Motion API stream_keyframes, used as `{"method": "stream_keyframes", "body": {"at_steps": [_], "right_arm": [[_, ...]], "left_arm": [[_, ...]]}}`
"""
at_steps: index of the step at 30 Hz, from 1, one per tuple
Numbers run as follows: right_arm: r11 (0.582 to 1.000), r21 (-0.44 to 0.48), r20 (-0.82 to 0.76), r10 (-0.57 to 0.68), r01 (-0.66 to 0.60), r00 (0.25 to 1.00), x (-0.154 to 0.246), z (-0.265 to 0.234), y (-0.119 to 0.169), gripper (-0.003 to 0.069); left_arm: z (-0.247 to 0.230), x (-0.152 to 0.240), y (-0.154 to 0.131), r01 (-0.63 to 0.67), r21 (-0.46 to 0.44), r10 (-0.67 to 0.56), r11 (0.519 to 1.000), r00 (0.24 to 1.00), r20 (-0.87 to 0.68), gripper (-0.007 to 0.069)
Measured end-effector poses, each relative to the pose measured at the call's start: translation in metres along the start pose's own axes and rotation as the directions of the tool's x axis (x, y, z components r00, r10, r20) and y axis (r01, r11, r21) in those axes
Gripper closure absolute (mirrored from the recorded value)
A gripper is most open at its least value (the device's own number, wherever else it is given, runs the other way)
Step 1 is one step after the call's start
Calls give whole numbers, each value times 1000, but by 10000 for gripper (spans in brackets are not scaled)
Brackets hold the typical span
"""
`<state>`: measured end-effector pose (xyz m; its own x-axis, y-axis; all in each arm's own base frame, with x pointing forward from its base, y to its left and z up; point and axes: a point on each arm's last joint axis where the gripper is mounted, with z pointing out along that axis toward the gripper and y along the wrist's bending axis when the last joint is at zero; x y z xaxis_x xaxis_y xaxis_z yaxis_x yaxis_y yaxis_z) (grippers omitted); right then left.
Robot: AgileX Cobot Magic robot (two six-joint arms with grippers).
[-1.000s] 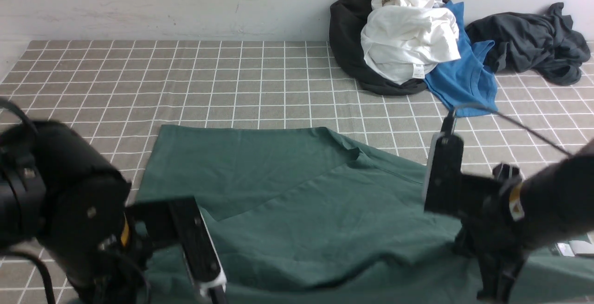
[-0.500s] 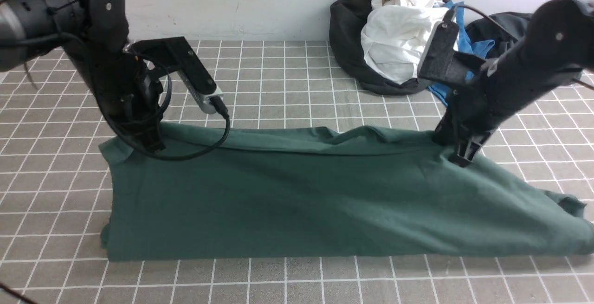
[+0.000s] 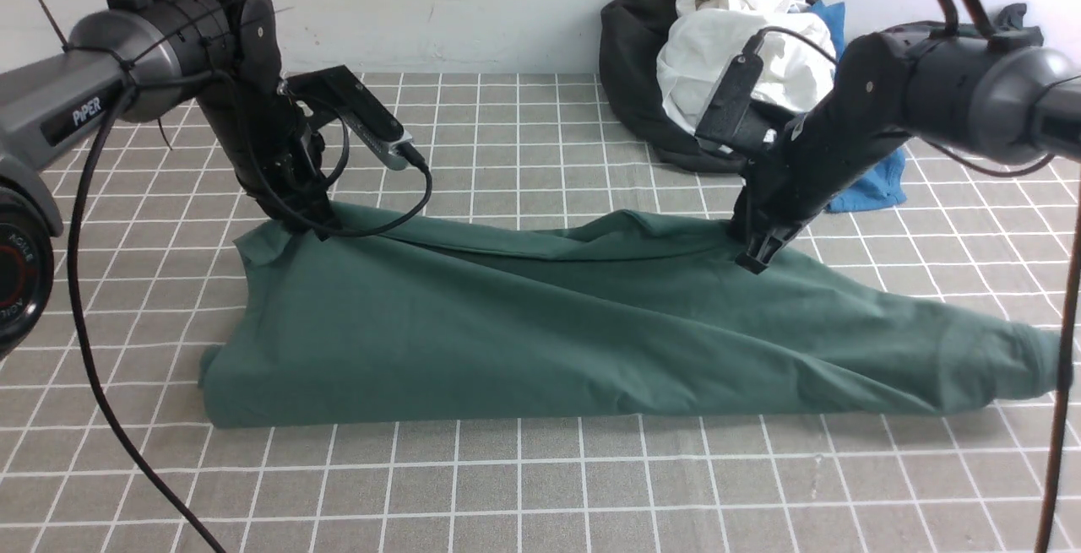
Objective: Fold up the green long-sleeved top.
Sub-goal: Use both arms to drag the lower edge of the fabric forward and fold it over the upper edge
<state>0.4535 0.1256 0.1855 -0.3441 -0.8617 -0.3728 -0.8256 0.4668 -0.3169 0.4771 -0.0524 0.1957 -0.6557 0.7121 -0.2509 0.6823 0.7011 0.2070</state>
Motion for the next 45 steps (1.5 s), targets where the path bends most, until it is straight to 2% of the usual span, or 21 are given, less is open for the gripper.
{"method": "stream_keyframes", "body": {"at_steps": [6, 7, 8, 9, 11, 15, 17, 20, 23, 24, 25, 27, 29, 30, 32, 33, 34, 35, 38, 41, 45], "right_arm": [[989, 32, 22, 146, -147, 989, 7, 11, -8, 568], [984, 42, 30, 173, -174, 984, 8, 11, -10, 546], [966, 64, 54, 245, -249, 968, 9, 9, -15, 482], [966, 64, 55, 245, -249, 968, 9, 9, -15, 475], [935, 70, 74, 341, -346, 937, 8, 4, -21, 397], [918, 22, 35, 394, -395, 918, 2, -14, -17, 316], [916, -26, 5, 401, -400, 916, -4, -21, -9, 306], [913, -94, -25, 397, -397, 918, -13, -22, 6, 306], [917, -178, -23, 360, -358, 933, -35, -8, 34, 316], [917, -180, -17, 358, -355, 934, -38, -7, 37, 316], [922, -180, 8, 351, -344, 936, -46, 6, 46, 326], [923, -160, 41, 361, -350, 932, -49, 20, 48, 332], [901, -115, 94, 428, -417, 899, -49, 38, 45, 335], [902, -109, 103, 429, -418, 898, -50, 38, 44, 335], [843, -69, 167, 536, -533, 827, -45, 52, 34, 338], [808, -58, 190, 586, -587, 788, -41, 57, 28, 338], [802, -56, 193, 593, -594, 782, -40, 58, 27, 338], [763, -51, 204, 640, -645, 741, -35, 62, 20, 339], [714, -52, 199, 693, -698, 694, -27, 58, 5, 339], [706, -63, 158, 705, -706, 691, -26, 28, -15, 339], [747, -41, 124, 663, -664, 738, -30, -34, -38, 340]], "left_arm": [[12, 4, 10, 45, -24, -45, 999, 999, 20, 492], [12, 3, 11, 53, -24, -53, 998, 998, 30, 459], [11, 2, 12, 78, -26, -76, 997, 996, 48, 398], [11, 2, 12, 78, -26, -77, 997, 996, 48, 390], [10, 2, 13, 150, -18, -149, 989, 987, 54, 278], [1, 1, 10, 282, 26, -282, 959, 960, -4, 176], [-6, -1, 5, 317, 50, -314, 947, 948, -56, 168], [-13, -6, -2, 327, 70, -320, 942, 942, -98, 184], [-18, -17, -15, 307, 84, -299, 948, 949, -98, 281], [-18, -18, -16, 306, 86, -297, 948, 950, -97, 281], [-18, -22, -23, 292, 96, -282, 952, 954, -101, 363], [-18, -26, -29, 280, 103, -269, 955, 957, -104, 436], [-19, -30, -36, 265, 110, -255, 958, 962, -103, 539], [-19, -31, -37, 263, 111, -252, 958, 962, -103, 547], [-19, -33, -41, 257, 120, -246, 959, 964, -100, 613], [-19, -34, -42, 256, 122, -245, 959, 964, -99, 623], [-19, -34, -42, 256, 122, -245, 959, 964, -99, 624], [-19, -35, -43, 258, 127, -247, 958, 964, -98, 631], [-20, -35, -43, 265, 130, -254, 955, 962, -96, 633], [-28, -36, -42, 266, 125, -258, 956, 963, -81, 633], [-57, -37, -42, 277, 115, -275, 954, 961, -29, 633]]}}
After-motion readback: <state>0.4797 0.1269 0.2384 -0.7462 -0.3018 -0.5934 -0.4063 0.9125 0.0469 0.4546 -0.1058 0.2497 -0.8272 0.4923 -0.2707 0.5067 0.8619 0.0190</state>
